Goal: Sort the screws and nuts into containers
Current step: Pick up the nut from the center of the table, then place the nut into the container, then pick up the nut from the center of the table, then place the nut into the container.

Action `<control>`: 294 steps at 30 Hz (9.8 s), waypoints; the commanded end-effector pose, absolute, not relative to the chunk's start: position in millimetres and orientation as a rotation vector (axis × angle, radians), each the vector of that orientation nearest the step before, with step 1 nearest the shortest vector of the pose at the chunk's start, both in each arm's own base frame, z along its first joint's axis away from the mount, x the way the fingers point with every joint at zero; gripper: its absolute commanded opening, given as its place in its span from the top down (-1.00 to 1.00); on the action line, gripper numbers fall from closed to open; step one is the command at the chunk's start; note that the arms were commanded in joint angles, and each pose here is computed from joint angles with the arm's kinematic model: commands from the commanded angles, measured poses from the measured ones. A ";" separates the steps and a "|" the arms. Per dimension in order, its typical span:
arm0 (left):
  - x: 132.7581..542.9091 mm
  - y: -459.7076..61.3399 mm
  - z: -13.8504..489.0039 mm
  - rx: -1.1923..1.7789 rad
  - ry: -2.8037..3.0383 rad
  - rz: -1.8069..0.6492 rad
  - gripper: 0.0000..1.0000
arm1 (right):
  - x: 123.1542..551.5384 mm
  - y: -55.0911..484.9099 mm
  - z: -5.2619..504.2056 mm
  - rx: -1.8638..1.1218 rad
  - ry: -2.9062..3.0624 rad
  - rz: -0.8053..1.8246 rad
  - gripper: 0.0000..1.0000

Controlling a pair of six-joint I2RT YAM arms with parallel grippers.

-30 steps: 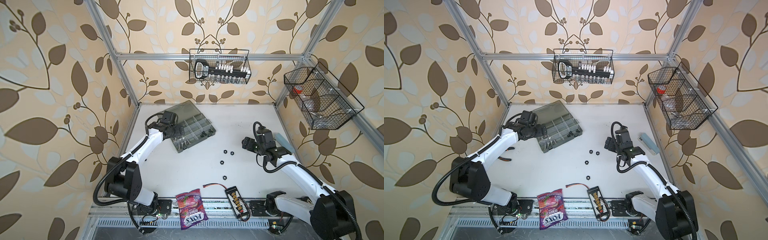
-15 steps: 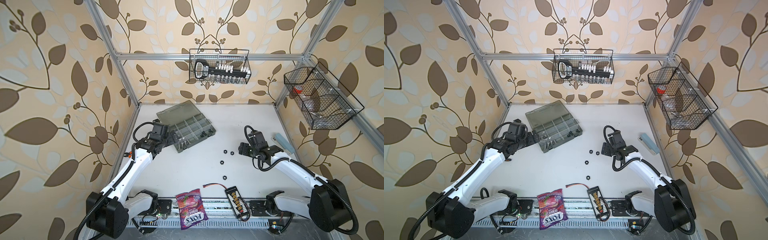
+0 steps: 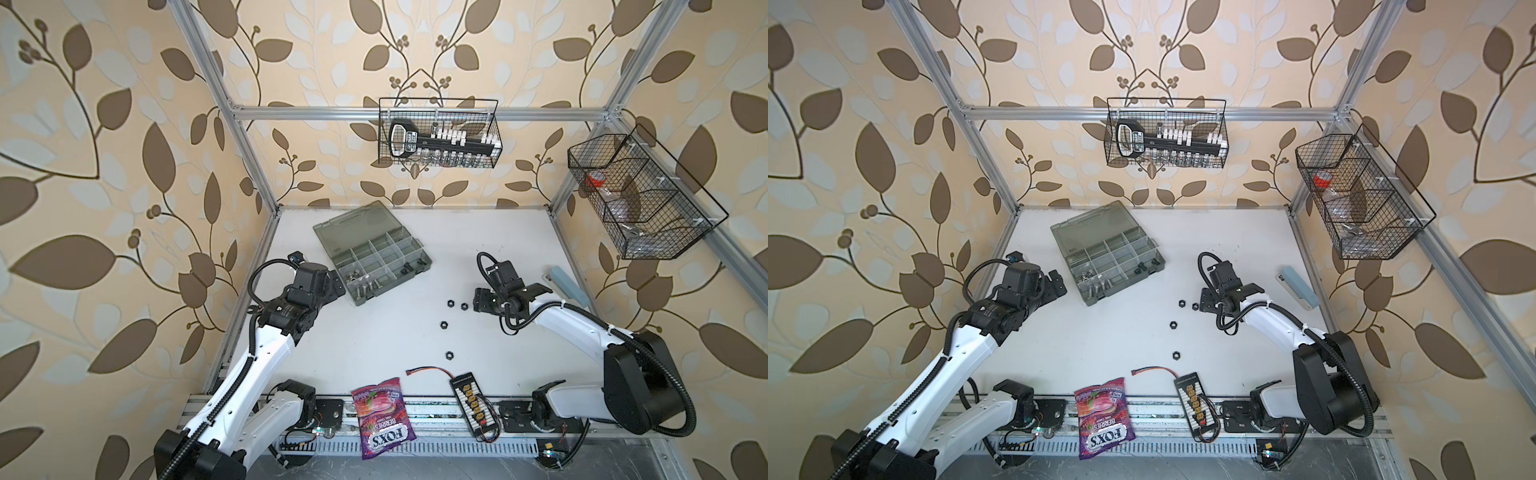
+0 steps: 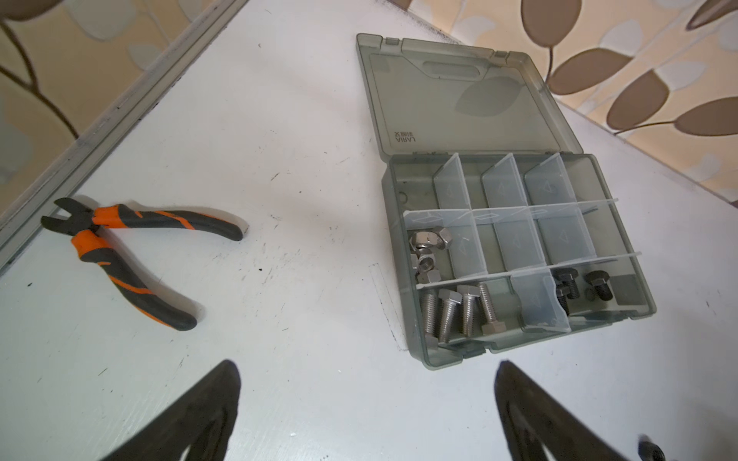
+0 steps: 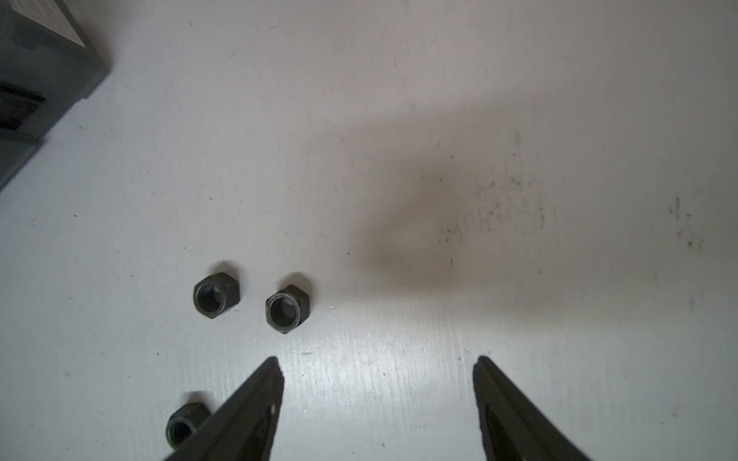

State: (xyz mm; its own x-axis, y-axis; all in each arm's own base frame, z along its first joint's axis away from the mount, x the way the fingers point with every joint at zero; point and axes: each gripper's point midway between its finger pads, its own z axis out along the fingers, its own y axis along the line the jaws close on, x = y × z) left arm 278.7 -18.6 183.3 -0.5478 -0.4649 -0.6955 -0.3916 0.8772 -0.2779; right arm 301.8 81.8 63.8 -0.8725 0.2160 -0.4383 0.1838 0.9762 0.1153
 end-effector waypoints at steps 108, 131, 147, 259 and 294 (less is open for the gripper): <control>270.2 -14.0 140.1 -0.780 2.228 -0.138 -0.98 | 379.5 221.5 108.8 -0.213 2.562 0.152 1.00; 278.7 -30.8 129.8 -0.757 2.272 -0.230 -0.98 | 470.7 362.1 126.6 -0.445 2.339 0.321 1.00; 279.8 -30.9 131.0 -0.759 2.271 -0.230 -0.98 | 491.8 379.9 97.7 -0.454 2.349 0.315 0.72; 282.1 -23.7 136.7 -0.772 2.271 -0.165 -0.98 | 388.1 255.6 106.4 -0.299 2.553 0.260 0.94; 269.8 -16.2 136.7 -0.770 2.275 -0.122 -0.98 | 487.7 381.8 93.4 -0.474 2.373 0.417 0.91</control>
State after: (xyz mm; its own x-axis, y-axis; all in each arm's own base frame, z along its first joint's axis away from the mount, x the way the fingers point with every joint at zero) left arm 269.4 -26.5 124.0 -0.5987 -0.5606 -0.5721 -0.4741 0.8237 -0.3111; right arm 482.0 375.1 90.6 -0.7250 -0.2105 -0.6558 -0.4222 0.8881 0.1816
